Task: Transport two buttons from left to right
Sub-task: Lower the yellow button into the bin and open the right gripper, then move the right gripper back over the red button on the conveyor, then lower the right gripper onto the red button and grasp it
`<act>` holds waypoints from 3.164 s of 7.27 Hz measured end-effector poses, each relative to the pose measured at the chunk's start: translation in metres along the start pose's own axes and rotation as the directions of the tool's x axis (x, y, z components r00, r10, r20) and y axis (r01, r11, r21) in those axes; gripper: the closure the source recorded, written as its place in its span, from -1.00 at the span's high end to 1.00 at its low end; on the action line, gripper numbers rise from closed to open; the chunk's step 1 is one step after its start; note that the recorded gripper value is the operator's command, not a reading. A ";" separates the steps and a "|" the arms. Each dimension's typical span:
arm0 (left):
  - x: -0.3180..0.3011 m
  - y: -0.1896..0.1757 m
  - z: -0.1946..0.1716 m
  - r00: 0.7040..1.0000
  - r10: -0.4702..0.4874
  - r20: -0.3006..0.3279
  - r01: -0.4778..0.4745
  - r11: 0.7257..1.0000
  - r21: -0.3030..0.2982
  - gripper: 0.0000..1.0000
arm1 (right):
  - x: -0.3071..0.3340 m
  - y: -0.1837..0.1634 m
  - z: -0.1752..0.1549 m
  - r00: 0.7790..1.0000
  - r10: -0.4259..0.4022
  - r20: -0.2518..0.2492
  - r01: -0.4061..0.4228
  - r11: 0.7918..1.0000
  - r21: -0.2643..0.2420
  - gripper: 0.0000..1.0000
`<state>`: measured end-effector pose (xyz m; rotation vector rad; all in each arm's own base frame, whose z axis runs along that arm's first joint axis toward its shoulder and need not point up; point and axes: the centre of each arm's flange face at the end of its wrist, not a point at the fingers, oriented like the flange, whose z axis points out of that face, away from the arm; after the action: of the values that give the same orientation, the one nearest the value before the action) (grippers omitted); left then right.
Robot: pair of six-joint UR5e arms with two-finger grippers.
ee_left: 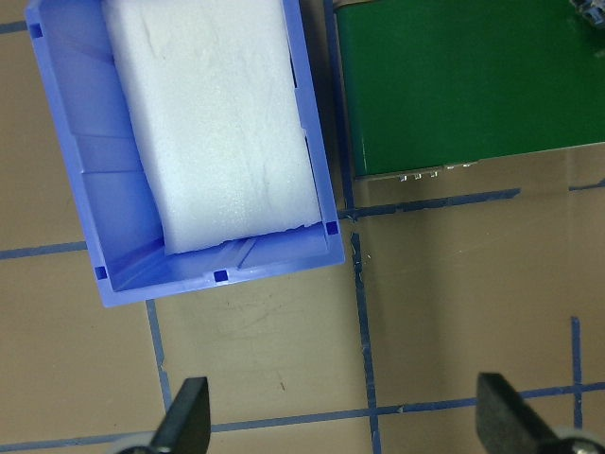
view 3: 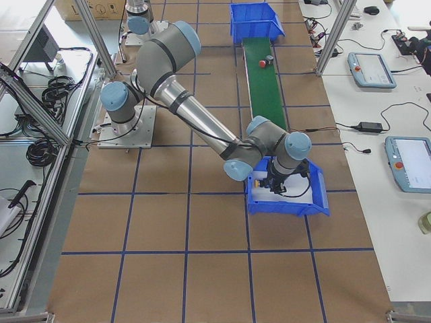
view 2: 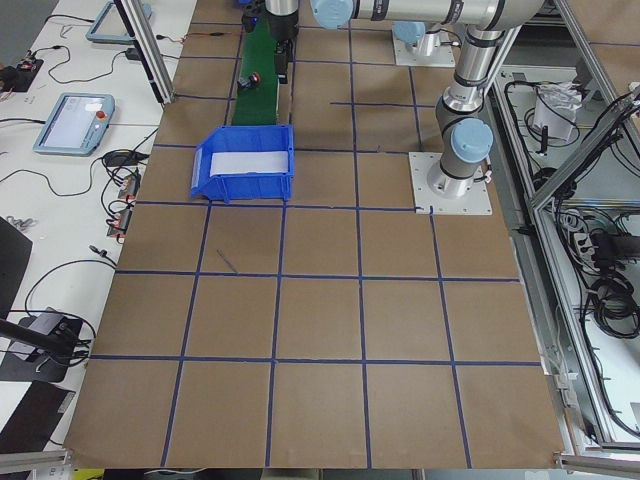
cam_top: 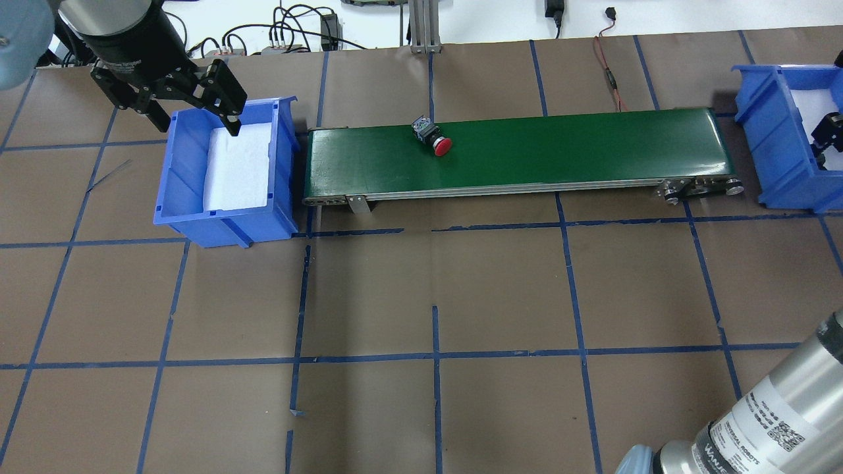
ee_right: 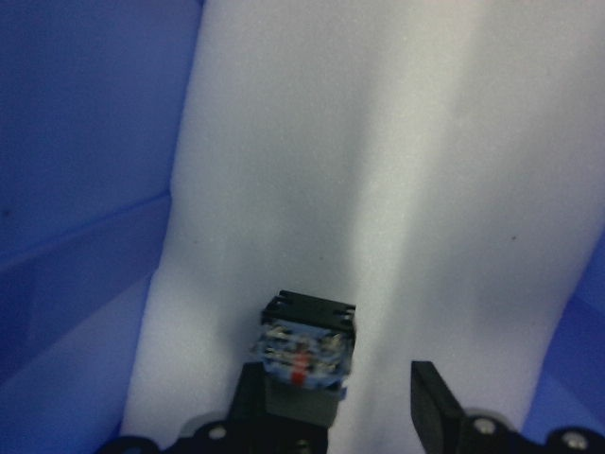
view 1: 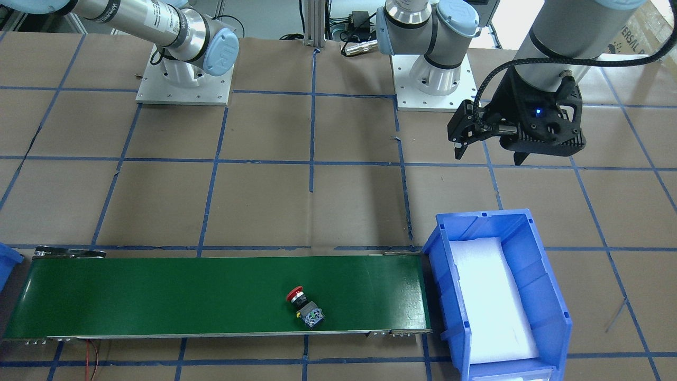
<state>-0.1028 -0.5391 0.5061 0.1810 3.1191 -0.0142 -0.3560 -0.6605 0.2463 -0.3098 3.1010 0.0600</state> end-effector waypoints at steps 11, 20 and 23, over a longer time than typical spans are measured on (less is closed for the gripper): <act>0.006 0.013 0.007 1.000 -0.002 -0.006 0.002 0.999 -0.040 1.00 | -0.190 -0.060 -0.178 0.971 -0.204 -0.125 0.224 0.957 0.185 0.30; 0.007 0.012 0.025 1.000 -0.011 -0.017 0.010 0.997 -0.080 1.00 | -0.534 -0.163 -0.074 0.760 -0.638 -0.119 0.649 0.743 0.164 0.33; 0.004 0.009 0.019 1.000 -0.007 0.001 0.007 0.998 -0.067 1.00 | -0.581 -0.184 -0.035 0.717 -0.684 -0.132 0.696 0.699 0.163 0.33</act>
<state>-0.1057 -0.5297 0.4869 0.1687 3.1137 0.0901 0.2492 -0.7280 0.2915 -1.4583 2.7723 -0.2838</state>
